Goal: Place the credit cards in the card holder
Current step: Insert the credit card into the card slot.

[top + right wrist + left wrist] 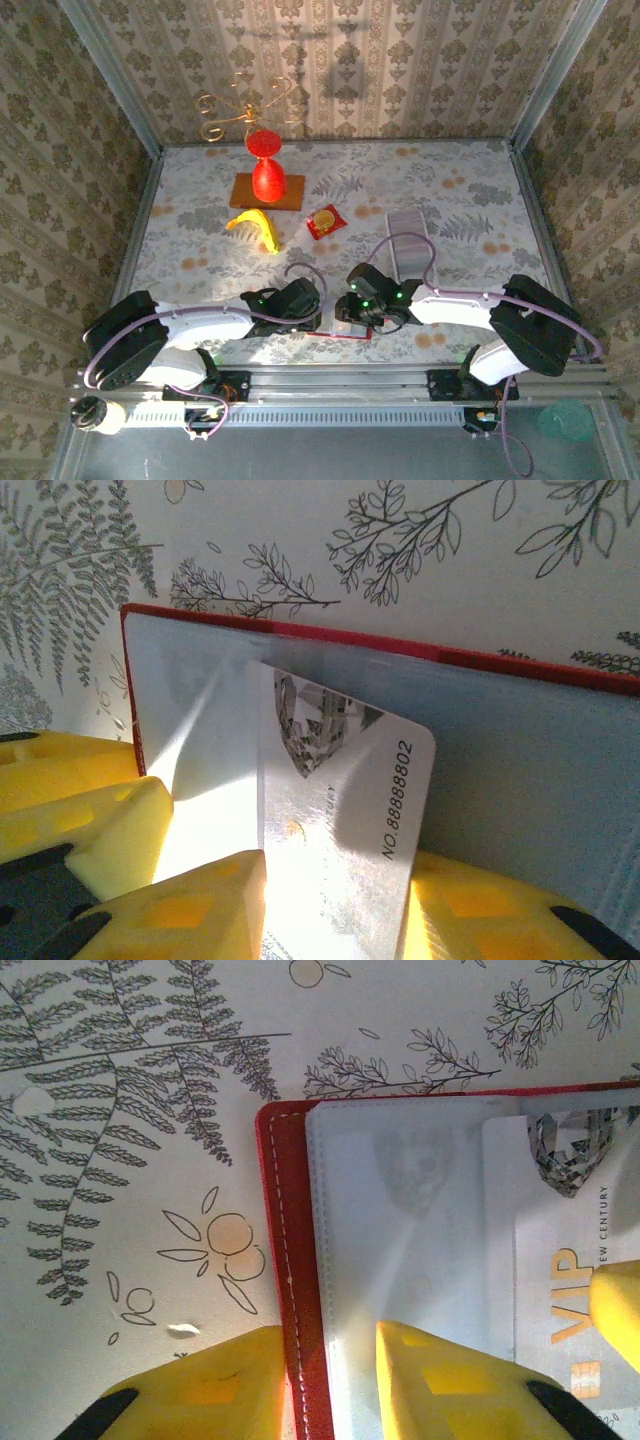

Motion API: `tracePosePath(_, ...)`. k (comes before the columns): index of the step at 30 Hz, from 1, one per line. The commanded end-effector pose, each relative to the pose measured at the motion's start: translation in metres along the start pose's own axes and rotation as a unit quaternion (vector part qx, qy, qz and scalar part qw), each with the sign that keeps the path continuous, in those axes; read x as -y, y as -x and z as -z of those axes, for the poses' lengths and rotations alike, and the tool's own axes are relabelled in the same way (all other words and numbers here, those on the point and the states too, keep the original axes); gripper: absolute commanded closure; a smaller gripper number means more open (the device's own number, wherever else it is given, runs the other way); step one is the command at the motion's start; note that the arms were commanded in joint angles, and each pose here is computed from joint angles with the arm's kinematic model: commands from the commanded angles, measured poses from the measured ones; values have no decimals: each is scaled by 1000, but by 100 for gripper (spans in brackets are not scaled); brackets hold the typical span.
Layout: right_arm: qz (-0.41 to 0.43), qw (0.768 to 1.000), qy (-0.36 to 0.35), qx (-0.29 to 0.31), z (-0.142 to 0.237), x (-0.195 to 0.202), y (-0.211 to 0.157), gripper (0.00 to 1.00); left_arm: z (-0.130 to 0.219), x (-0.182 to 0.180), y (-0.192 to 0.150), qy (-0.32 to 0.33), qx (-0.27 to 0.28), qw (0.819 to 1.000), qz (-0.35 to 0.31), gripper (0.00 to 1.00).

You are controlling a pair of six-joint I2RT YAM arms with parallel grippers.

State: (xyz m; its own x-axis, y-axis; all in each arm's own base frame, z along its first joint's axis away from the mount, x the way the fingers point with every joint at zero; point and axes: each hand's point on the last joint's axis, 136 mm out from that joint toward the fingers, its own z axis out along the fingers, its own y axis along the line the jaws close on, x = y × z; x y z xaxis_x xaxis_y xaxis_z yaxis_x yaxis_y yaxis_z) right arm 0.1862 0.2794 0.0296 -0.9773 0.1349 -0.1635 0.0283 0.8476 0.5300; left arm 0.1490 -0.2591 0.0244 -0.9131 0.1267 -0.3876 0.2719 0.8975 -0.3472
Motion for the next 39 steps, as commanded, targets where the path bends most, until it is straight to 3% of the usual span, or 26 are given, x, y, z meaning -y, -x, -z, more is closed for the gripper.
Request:
tracePosePath(1, 13, 1000, -23, -2, -3, 3, -1, 64, 1, -10, -9, 13, -10, 1000, 5, 71)
tracePosePath(9, 19, 999, -35, 5, -2, 3, 2, 63, 1, -10, -9, 13, -10, 1000, 5, 72)
tracePosePath(14, 28, 998, -55, 16, 8, 10, 4, 53, 1, -10, -9, 11, -10, 1000, 6, 72)
tracePosePath(17, 32, 997, -63, 15, 10, 13, 4, 52, 1, -10, -9, 12, -10, 1000, 6, 72)
tracePosePath(30, 37, 998, -58, -8, -1, 4, -1, 75, 1, -8, -8, 9, -9, 1000, 5, 73)
tracePosePath(39, 45, 998, -46, -12, -4, -10, -1, 81, 2, -8, -7, 6, -6, 1000, 9, 73)
